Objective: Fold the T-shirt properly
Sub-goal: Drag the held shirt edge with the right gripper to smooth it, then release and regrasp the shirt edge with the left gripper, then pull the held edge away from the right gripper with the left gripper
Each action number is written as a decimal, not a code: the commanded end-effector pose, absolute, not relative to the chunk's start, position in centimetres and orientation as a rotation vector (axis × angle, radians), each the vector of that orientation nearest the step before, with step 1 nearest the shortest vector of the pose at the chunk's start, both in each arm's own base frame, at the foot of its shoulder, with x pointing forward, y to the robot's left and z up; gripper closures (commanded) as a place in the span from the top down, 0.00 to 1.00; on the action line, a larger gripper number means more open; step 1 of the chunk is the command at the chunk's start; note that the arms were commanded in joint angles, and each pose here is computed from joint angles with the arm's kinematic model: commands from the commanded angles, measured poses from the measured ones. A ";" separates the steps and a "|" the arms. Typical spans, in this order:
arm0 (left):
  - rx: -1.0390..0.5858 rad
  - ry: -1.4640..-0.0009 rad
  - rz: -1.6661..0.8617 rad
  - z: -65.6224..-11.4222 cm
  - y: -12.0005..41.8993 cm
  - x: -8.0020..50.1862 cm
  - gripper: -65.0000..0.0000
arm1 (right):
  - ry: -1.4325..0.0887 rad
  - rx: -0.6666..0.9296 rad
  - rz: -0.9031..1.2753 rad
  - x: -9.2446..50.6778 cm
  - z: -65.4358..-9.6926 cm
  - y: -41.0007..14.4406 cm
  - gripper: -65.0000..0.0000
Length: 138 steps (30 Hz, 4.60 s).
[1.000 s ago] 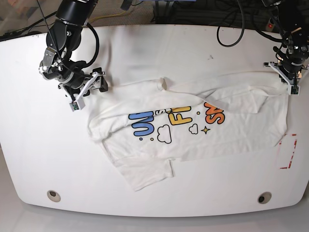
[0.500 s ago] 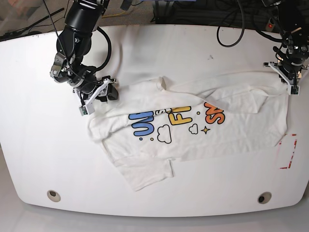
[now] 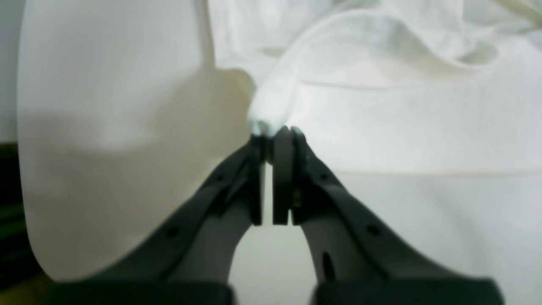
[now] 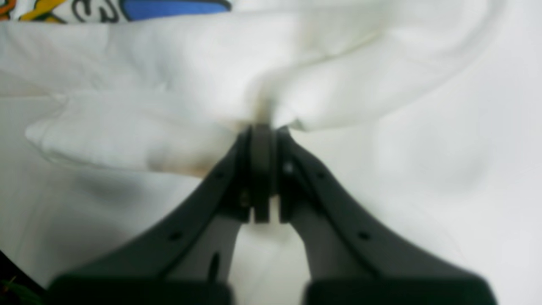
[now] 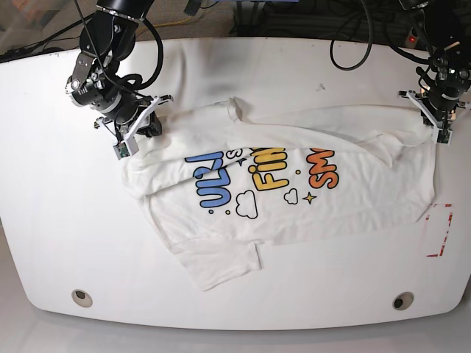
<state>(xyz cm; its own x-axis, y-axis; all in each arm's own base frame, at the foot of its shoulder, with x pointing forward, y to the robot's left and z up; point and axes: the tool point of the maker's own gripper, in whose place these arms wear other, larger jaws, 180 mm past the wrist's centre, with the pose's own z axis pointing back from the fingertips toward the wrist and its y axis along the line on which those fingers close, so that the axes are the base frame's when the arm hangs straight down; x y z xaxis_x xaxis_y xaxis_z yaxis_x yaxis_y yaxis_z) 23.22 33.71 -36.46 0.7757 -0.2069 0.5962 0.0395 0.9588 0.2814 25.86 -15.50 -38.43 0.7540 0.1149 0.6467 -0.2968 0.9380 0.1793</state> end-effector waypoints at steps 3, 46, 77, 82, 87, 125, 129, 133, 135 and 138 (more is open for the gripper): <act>0.254 -0.706 -0.257 -34.9 32.9 24.0 0.01 | -0.709 0.233 0.261 25.0 -37.0 -16.4 0.00; 0.049 -0.632 -0.637 -35.6 24.4 24.8 0.74 | -0.681 0.234 0.260 24.1 -37.7 -16.6 0.00; 0.049 -0.544 -0.649 -39.1 24.1 27.9 0.73 | -0.678 0.235 0.259 23.9 -37.8 -16.5 0.00; 0.053 -0.546 -0.651 -39.0 24.2 27.9 0.73 | -0.677 0.236 0.259 23.9 -37.8 -16.5 0.00; 0.051 -0.547 -0.652 -39.0 24.2 27.9 0.73 | -0.677 0.236 0.259 23.9 -37.8 -16.5 0.00; 0.143 -0.585 -0.536 -36.7 28.7 26.7 0.00 | -0.679 0.236 0.258 24.0 -37.8 -16.5 0.00; 0.175 -0.604 -0.535 -35.5 29.1 25.7 0.00 | -0.679 0.236 0.258 24.0 -37.8 -16.5 0.00; 0.214 -0.597 -0.538 -34.6 29.7 23.6 0.00 | -0.679 0.236 0.258 24.0 -37.8 -16.5 0.00; 0.224 -0.583 -0.541 -34.6 29.9 22.6 0.00 | -0.679 0.236 0.258 24.0 -37.8 -16.5 0.00; 0.250 -0.556 -0.526 -34.4 31.0 20.8 0.00 | -0.679 0.236 0.258 24.0 -37.8 -16.5 0.00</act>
<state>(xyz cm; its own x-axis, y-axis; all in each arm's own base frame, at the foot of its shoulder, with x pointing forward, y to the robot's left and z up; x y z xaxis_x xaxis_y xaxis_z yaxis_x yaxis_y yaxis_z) 20.69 30.23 -35.53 0.7337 -0.5229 0.4339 0.4126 0.8502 0.3269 23.20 -16.44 -38.83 0.7775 0.1589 0.6085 -0.3034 0.9423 0.1416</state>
